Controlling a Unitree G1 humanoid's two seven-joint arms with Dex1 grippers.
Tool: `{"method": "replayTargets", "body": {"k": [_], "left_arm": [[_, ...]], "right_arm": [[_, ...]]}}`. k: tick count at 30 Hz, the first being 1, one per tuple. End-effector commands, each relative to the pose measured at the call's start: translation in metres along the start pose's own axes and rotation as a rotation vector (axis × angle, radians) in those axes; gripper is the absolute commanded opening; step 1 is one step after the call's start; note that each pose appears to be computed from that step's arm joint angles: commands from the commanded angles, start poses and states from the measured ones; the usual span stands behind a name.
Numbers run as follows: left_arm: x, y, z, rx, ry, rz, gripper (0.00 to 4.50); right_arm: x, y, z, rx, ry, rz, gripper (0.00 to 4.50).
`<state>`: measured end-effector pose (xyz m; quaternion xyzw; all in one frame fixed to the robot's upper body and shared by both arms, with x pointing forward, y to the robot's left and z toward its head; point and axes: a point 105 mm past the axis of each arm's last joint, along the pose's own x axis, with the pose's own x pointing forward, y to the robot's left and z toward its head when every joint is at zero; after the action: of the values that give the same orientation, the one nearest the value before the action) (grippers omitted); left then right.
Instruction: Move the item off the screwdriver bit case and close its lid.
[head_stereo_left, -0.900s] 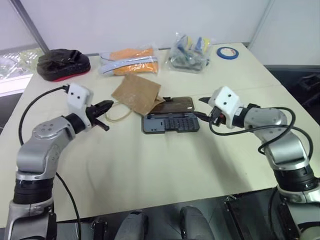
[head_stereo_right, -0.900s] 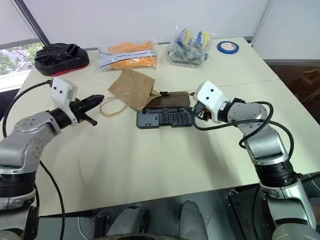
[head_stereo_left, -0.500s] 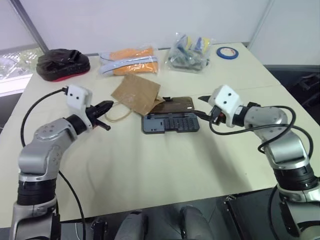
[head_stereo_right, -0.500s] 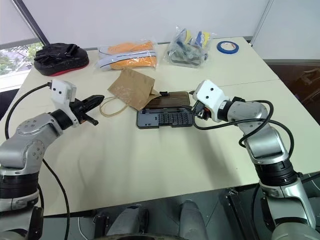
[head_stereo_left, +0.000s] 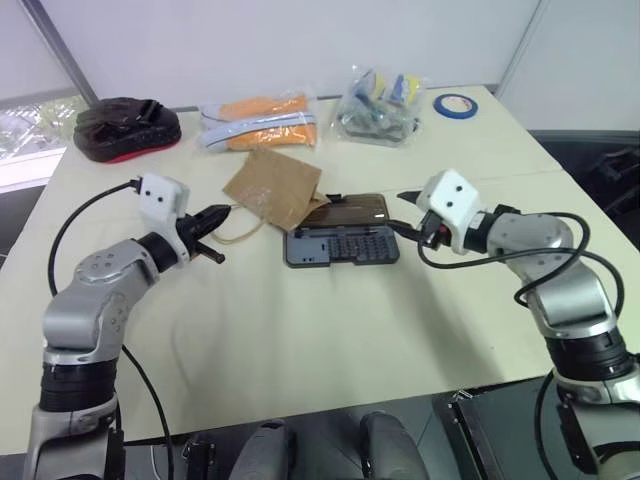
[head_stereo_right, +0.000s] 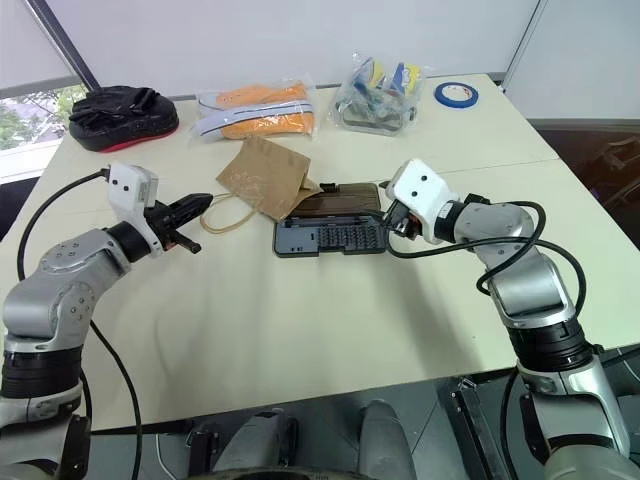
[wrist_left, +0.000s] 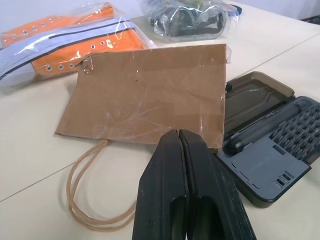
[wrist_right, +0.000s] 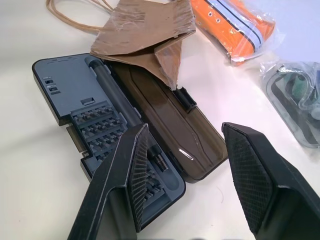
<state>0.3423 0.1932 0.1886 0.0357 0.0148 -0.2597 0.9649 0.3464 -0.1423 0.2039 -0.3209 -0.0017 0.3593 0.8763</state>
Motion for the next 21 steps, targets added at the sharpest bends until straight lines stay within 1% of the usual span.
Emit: {"method": "replayTargets", "body": {"k": [1, 7, 11, 14, 16, 21], "left_arm": [[0.000, -0.001, 0.011, 0.023, -0.032, -0.004, 0.00], [0.001, 0.000, 0.010, 0.020, -0.032, 0.001, 0.00], [0.013, -0.005, 0.002, -0.028, -0.047, 0.013, 0.00], [0.023, -0.011, -0.011, -0.057, -0.038, 0.024, 0.00], [0.028, -0.015, -0.016, -0.066, -0.035, 0.024, 0.00], [0.034, -0.022, -0.025, -0.074, -0.029, 0.026, 0.00]], "right_arm": [[0.001, -0.004, 0.011, -0.031, -0.031, -0.014, 2.40], [0.005, -0.006, 0.011, 0.031, -0.040, -0.030, 2.40], [0.034, -0.017, 0.017, 0.336, -0.076, -0.125, 2.40], [0.063, -0.014, 0.032, 0.539, -0.122, -0.113, 2.40], [0.077, -0.009, 0.040, 0.609, -0.129, -0.095, 2.40], [0.122, -0.001, 0.044, 0.743, -0.076, -0.098, 2.40]]}}
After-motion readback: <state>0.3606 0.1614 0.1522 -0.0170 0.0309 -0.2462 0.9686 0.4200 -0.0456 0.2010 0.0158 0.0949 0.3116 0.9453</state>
